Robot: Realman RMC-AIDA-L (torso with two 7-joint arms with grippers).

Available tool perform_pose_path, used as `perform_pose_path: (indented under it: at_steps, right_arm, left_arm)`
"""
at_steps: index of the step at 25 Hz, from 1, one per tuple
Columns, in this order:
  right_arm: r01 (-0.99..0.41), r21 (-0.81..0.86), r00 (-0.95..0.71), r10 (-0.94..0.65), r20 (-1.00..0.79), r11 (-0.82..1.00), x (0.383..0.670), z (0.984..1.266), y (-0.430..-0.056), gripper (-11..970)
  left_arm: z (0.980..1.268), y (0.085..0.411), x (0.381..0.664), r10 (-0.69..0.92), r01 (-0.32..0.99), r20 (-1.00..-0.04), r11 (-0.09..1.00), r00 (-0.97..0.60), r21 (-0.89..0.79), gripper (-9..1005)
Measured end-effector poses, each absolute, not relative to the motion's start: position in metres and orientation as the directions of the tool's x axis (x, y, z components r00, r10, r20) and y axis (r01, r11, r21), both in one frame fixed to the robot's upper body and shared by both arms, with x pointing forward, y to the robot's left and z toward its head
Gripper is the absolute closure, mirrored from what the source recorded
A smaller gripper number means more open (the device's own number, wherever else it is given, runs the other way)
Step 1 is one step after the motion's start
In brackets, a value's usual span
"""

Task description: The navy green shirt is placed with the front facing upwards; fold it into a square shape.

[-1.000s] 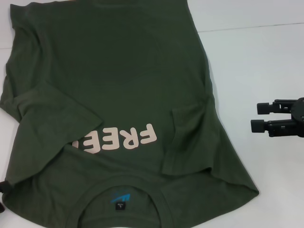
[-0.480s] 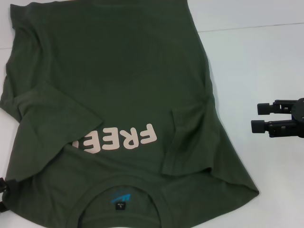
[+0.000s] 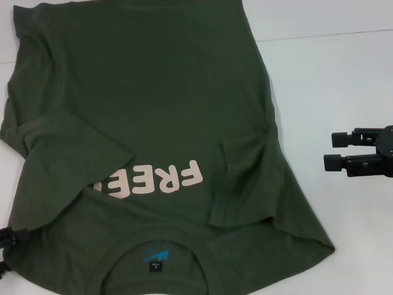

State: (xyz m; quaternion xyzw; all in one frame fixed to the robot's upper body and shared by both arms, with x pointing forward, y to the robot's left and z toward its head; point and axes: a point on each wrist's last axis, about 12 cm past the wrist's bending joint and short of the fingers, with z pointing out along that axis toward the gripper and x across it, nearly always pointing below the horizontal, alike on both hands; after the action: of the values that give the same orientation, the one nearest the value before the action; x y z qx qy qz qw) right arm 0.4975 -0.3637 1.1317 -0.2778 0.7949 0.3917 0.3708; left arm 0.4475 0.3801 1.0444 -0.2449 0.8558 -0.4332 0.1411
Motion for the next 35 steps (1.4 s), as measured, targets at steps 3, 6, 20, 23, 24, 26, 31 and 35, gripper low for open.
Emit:
perform_pose_path:
  at_steps: [3, 6, 20, 23, 24, 26, 31, 35]
  right_arm:
    - [-0.732, 0.417, -0.570, -0.151, -0.808, 0.539, 0.498, 1.132, -0.364, 103]
    - [-0.733, 0.414, -0.568, -0.149, -0.810, 0.540, 0.498, 1.132, -0.364, 103]
    - [-0.735, 0.411, -0.558, -0.138, -0.818, 0.539, 0.500, 1.135, -0.365, 103]
    - [-0.736, 0.410, -0.557, -0.137, -0.819, 0.538, 0.500, 1.135, -0.364, 103]
    - [-0.736, 0.410, -0.557, -0.137, -0.819, 0.538, 0.500, 1.135, -0.364, 103]
    - [-0.736, 0.411, -0.557, -0.137, -0.819, 0.538, 0.500, 1.135, -0.364, 103]
    - [-0.729, 0.417, -0.567, -0.138, -0.812, 0.542, 0.498, 1.134, -0.366, 103]
    - [-0.660, 0.457, -0.649, -0.147, -0.746, 0.597, 0.493, 1.133, -0.380, 102]
  left_arm:
    - [1.044, 0.380, 0.448, -0.540, -0.296, -0.030, 0.505, -0.841, -0.811, 296]
    - [1.044, 0.380, 0.449, -0.543, -0.300, -0.026, 0.504, -0.839, -0.810, 305]
    - [1.048, 0.376, 0.453, -0.478, -0.254, -0.045, 0.541, -0.877, -0.802, 667]
    - [1.048, 0.377, 0.453, -0.478, -0.255, -0.045, 0.543, -0.877, -0.800, 785]
    - [1.048, 0.377, 0.453, -0.478, -0.255, -0.045, 0.543, -0.877, -0.800, 802]
    - [1.048, 0.376, 0.453, -0.479, -0.257, -0.043, 0.543, -0.877, -0.800, 836]
    - [1.048, 0.377, 0.453, -0.477, -0.257, -0.043, 0.545, -0.878, -0.798, 922]
    - [1.049, 0.378, 0.453, -0.480, -0.256, -0.045, 0.543, -0.876, -0.800, 973]
